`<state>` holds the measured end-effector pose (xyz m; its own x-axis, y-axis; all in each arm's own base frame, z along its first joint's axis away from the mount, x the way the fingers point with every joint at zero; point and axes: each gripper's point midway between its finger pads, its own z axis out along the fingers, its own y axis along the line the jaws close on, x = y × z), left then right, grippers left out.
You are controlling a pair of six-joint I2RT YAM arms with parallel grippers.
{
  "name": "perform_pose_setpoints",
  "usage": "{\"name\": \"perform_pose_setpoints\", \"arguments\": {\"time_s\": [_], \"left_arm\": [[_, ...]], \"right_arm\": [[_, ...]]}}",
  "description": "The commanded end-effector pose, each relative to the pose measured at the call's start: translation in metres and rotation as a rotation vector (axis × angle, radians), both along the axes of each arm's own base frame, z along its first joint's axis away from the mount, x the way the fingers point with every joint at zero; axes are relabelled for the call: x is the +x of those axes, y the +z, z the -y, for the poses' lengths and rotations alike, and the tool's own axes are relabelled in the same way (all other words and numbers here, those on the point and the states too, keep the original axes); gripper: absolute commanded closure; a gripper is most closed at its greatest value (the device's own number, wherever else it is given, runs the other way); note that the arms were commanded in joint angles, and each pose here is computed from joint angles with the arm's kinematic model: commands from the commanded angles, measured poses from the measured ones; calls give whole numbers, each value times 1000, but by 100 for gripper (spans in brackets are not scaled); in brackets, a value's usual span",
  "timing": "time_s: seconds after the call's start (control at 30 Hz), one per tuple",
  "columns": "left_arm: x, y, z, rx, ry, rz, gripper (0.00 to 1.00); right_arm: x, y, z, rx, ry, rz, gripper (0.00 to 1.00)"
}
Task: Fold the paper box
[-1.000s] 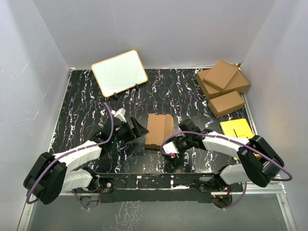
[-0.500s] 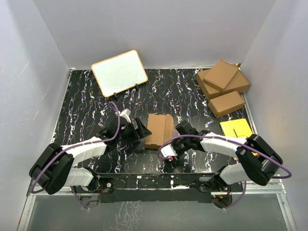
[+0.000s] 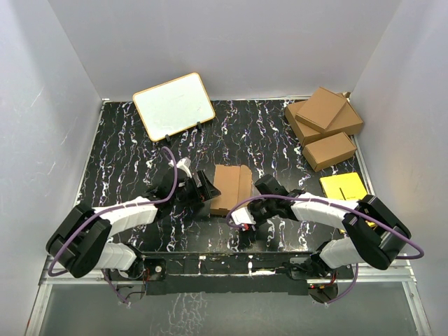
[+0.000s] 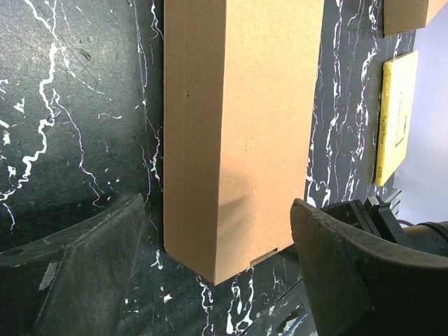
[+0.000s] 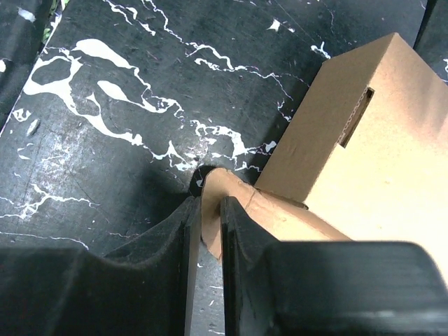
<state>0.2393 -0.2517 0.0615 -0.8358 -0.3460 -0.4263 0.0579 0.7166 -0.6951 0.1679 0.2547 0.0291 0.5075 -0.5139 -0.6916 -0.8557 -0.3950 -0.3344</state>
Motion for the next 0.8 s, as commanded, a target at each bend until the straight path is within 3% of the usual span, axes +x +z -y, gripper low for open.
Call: {"name": "perform_pose_setpoints", "arguments": {"time_s": [0.0, 0.77], "left_arm": [[8, 7, 5, 5, -6, 26, 19], [7, -14, -2, 107, -3, -47, 31]], "right_arm": [[14, 20, -13, 56, -23, 39, 81], [37, 41, -10, 130, -248, -150, 92]]}}
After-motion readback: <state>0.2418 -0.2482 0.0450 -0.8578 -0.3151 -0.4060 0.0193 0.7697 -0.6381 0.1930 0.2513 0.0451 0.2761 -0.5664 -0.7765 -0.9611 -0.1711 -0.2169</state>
